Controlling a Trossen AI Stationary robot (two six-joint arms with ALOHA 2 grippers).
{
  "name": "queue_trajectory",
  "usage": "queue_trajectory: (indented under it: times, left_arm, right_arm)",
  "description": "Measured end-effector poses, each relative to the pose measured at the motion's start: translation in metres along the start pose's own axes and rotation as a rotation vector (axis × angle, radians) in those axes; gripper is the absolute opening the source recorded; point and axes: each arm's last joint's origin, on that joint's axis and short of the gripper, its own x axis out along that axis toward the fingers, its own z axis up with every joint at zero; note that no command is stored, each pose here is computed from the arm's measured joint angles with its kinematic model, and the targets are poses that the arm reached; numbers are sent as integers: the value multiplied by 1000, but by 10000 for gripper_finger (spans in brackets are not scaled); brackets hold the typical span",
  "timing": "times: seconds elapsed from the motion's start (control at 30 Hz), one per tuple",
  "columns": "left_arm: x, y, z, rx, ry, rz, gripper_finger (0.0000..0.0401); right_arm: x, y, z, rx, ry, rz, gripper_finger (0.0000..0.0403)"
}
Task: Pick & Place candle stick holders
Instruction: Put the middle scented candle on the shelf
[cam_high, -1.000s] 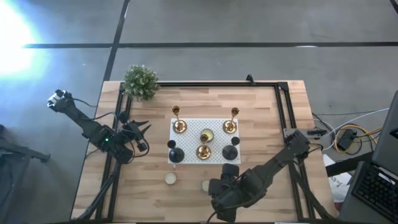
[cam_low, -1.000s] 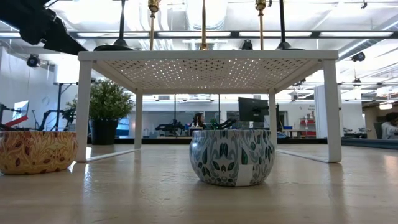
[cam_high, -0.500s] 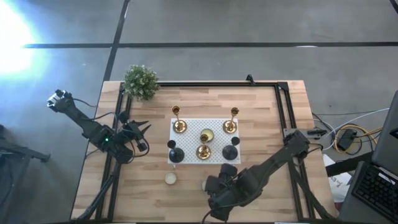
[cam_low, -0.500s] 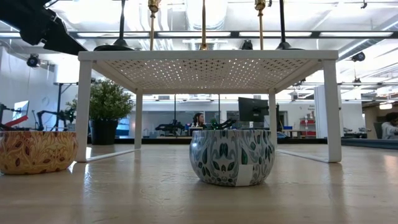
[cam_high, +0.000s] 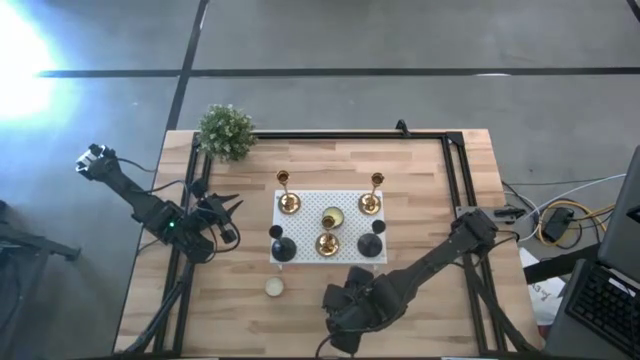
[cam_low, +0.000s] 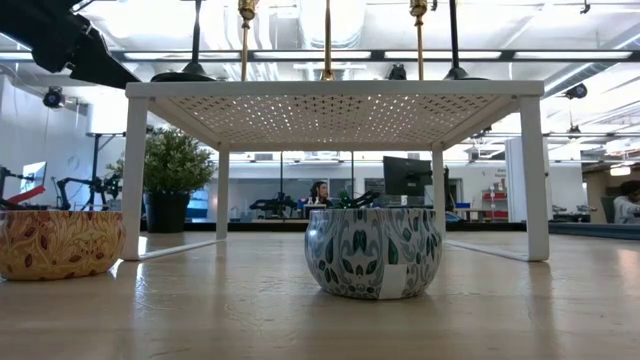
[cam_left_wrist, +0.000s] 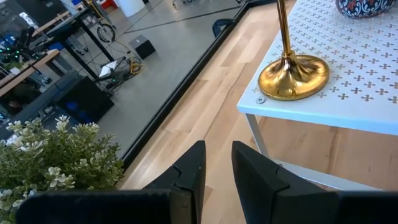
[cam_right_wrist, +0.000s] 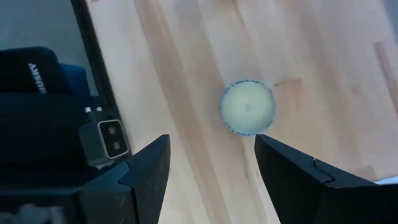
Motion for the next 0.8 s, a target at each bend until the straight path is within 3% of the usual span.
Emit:
queue_trajectory:
  times: [0.47, 0.8]
  left_arm:
    - [0, 0, 0, 0, 0, 0, 83]
    - [0, 0, 0, 0, 0, 0, 83]
  right_arm:
    - [17, -25, 21, 32, 11, -51, 228]
    - [26, -30, 20, 110, -9, -81, 238]
